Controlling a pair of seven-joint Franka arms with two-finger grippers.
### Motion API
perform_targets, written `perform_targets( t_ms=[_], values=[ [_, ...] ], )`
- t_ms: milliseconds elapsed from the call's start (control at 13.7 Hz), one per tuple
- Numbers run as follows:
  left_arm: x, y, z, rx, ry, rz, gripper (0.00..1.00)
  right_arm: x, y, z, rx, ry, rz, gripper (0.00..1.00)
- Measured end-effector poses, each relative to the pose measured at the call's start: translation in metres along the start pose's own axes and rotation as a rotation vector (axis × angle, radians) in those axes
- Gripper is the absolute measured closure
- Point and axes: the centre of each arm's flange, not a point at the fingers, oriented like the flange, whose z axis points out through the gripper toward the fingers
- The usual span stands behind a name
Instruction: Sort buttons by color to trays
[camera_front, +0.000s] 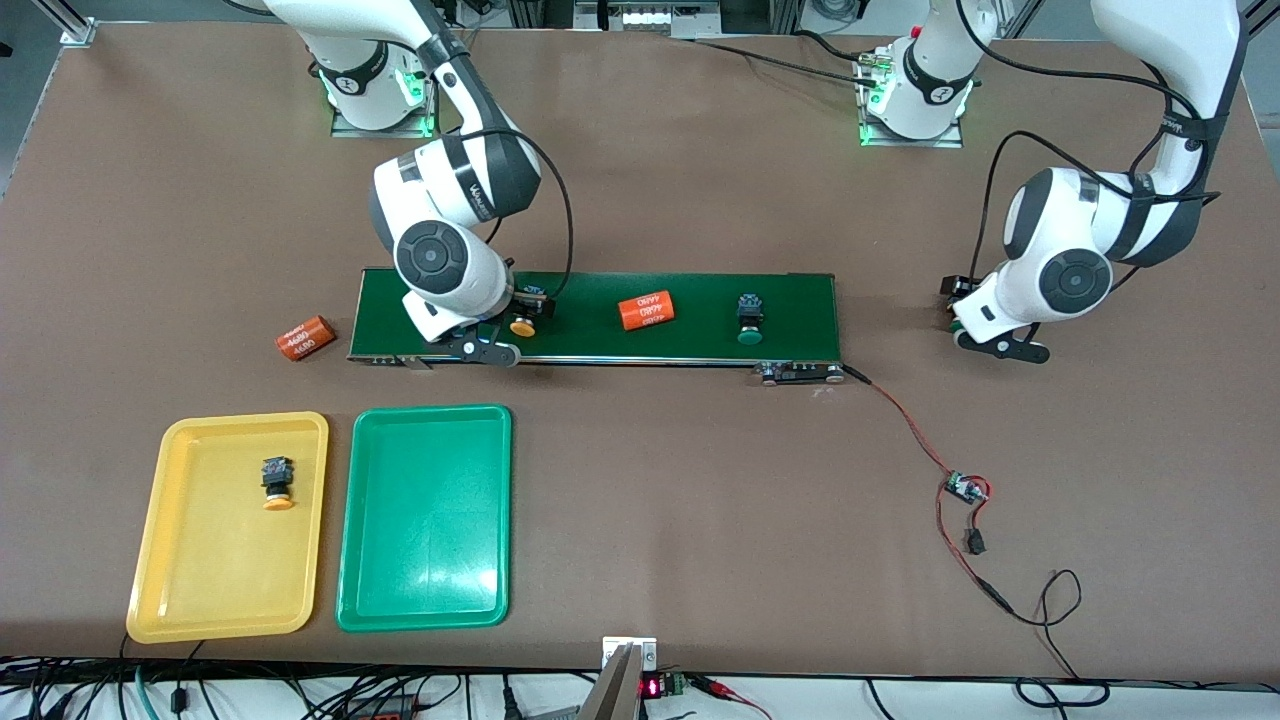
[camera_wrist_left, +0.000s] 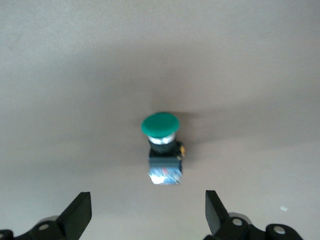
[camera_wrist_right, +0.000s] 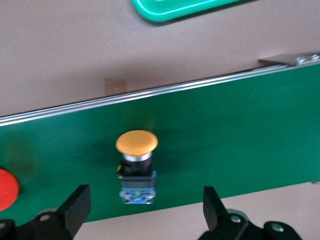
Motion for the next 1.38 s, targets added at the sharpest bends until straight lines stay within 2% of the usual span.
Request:
perform_targets(
  t_ms=[364, 583, 656, 728, 801, 874, 947, 1093, 1238, 1384],
  values=[
    [-0.018, 0.002, 0.054, -0.021, 0.112, 0.047, 0.0, -0.007, 0.005, 0.047, 0.015, 0.039, 0.028, 0.0],
    [-0.023, 0.009, 0.067, -0.027, 0.135, 0.054, 0.0, -0.011, 0.011, 0.063, 0.003, 0.032, 0.03, 0.0],
    [-0.023, 0.009, 0.067, -0.027, 0.136, 0.054, 0.04, -0.011, 0.011, 0.063, 0.002, 0.032, 0.03, 0.07],
    [-0.023, 0.009, 0.067, -0.027, 0.136, 0.054, 0.04, -0.012, 0.011, 0.063, 0.002, 0.031, 0.03, 0.2],
    [-0.023, 0.009, 0.067, -0.027, 0.136, 0.054, 0.11, -0.012, 0.012, 0.064, 0.0, 0.03, 0.03, 0.34],
    [-0.023, 0.009, 0.067, -0.027, 0.136, 0.054, 0.23, -0.013, 0.012, 0.065, -0.002, 0.027, 0.03, 0.44],
    [-0.023, 0.009, 0.067, -0.027, 0.137, 0.054, 0.31, -0.013, 0.013, 0.066, -0.004, 0.025, 0.031, 0.56],
    [-0.021, 0.008, 0.064, -0.025, 0.147, 0.054, 0.58, -0.01, 0.016, 0.061, 0.002, 0.029, 0.038, 0.59],
    [-0.014, 0.007, 0.049, -0.015, 0.173, 0.057, 0.59, 0.005, 0.027, 0.042, 0.019, 0.056, 0.055, 0.59],
    [-0.002, 0.014, 0.022, -0.006, 0.166, 0.074, 0.59, 0.039, 0.05, 0.012, -0.009, 0.144, 0.044, 0.59]
  ],
)
